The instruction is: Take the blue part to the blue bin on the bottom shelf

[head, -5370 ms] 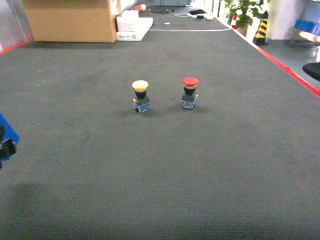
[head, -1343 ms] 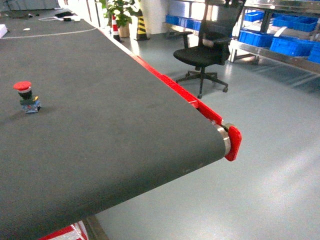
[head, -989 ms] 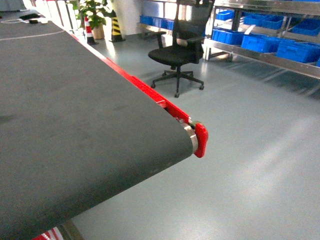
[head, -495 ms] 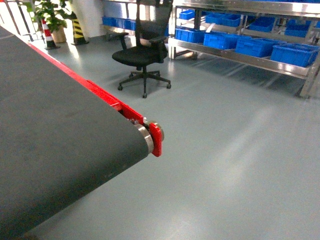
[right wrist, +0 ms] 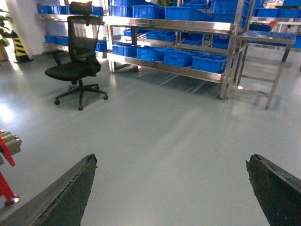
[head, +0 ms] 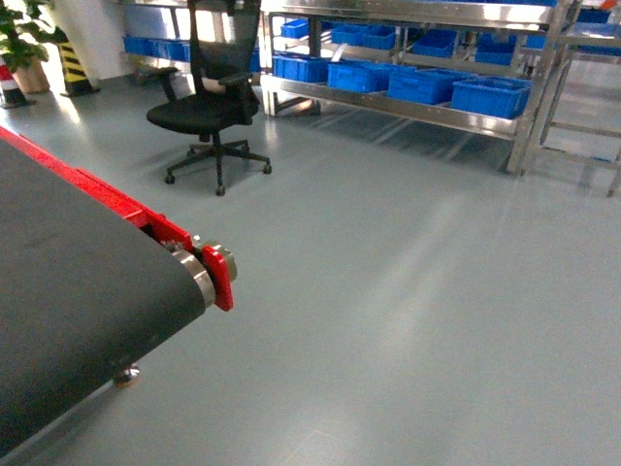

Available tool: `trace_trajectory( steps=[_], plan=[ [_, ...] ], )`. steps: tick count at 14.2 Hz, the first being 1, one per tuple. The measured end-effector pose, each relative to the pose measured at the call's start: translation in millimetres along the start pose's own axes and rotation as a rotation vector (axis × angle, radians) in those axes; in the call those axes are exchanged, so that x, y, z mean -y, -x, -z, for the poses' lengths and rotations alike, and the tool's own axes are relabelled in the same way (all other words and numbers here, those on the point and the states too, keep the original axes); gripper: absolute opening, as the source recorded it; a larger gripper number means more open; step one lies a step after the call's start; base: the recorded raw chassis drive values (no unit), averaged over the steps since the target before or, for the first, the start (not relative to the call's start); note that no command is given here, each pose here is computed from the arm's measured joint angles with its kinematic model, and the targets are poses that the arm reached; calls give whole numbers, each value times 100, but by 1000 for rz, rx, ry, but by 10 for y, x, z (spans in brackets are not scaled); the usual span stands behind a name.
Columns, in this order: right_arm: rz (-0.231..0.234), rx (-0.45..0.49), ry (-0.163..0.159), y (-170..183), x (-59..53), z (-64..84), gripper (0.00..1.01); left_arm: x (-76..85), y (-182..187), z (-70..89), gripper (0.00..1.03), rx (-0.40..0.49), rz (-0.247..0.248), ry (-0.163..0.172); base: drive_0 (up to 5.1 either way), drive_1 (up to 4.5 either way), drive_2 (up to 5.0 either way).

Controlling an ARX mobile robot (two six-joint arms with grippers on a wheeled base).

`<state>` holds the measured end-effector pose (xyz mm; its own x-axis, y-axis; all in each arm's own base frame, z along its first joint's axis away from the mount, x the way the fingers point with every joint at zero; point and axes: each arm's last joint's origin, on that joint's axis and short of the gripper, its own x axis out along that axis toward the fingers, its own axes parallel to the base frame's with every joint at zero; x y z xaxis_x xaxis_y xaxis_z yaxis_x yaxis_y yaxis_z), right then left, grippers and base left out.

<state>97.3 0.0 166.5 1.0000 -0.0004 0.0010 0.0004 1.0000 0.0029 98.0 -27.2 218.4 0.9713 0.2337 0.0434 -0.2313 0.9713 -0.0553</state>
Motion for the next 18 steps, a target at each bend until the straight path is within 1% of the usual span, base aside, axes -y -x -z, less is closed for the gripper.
trace_trajectory(
  steps=[18],
  plan=[
    [0,0,0,0,0,0,98,0,0,0,43,0,0,0,-158,-158,-158]
  ],
)
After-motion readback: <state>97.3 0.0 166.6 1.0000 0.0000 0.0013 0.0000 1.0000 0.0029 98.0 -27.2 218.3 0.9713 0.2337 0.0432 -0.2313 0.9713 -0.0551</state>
